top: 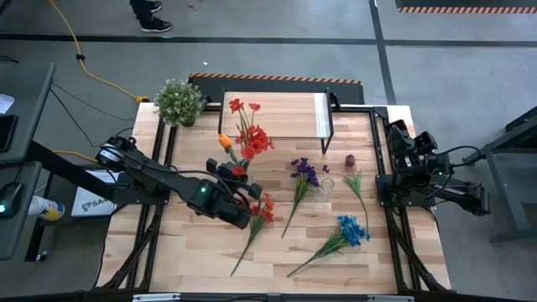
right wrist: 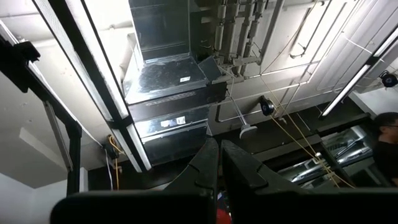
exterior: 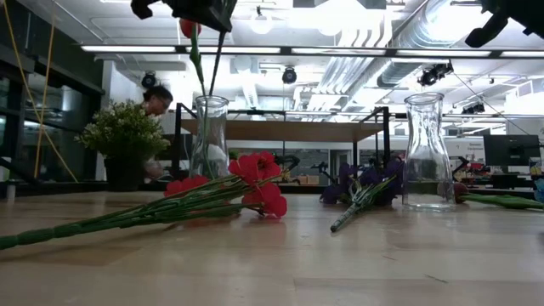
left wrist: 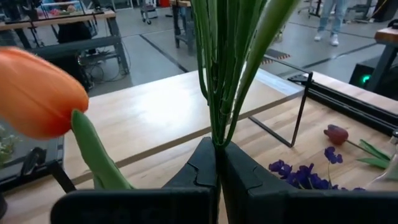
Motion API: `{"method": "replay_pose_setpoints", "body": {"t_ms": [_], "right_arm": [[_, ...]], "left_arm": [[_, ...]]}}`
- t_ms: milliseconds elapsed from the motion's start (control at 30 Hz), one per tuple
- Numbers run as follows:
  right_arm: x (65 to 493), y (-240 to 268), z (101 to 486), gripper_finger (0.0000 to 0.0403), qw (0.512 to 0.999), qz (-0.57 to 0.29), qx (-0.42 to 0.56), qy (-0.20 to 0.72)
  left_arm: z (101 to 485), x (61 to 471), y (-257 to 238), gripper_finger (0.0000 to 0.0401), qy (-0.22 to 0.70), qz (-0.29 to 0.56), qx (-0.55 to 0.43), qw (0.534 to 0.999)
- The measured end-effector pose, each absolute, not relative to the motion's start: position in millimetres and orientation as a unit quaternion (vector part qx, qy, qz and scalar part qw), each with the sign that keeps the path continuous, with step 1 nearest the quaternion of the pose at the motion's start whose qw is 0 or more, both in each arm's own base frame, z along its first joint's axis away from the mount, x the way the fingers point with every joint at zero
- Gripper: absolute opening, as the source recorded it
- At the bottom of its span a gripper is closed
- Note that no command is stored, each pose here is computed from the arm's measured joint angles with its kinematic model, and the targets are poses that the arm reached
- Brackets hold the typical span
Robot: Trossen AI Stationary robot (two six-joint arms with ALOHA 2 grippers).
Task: Pick and place flowers into a vace then onto a shelf
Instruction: Put the left orange flowers into the left transparent vase
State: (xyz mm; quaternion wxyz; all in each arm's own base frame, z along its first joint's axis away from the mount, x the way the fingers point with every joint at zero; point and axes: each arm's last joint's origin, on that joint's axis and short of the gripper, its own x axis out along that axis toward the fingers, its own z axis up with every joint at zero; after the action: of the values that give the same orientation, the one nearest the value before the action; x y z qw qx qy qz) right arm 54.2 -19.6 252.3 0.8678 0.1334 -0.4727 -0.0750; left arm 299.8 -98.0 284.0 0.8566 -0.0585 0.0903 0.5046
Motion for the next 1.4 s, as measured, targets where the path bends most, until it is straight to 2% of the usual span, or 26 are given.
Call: {"method": "replay_pose_setpoints", "body": {"t_ms": [767,1067,1400], "right_arm": [[54,-20,252,0.0012,0.865,-0.084,0.138,-0.475],[54,-20,252,0.0012,0.863,-0.078,0.148,-0.476],[54,-20,252,0.0012,0.864,-0.077,0.147,-0.476]], "left_arm": [[245,298,-97,0.0037,0.074,0.503,-0.079,0.858],[243,302,-90,0.0106,0.097,0.497,-0.103,0.856],[239,303,-91,0.0113,0.155,0.463,-0.127,0.864]]}}
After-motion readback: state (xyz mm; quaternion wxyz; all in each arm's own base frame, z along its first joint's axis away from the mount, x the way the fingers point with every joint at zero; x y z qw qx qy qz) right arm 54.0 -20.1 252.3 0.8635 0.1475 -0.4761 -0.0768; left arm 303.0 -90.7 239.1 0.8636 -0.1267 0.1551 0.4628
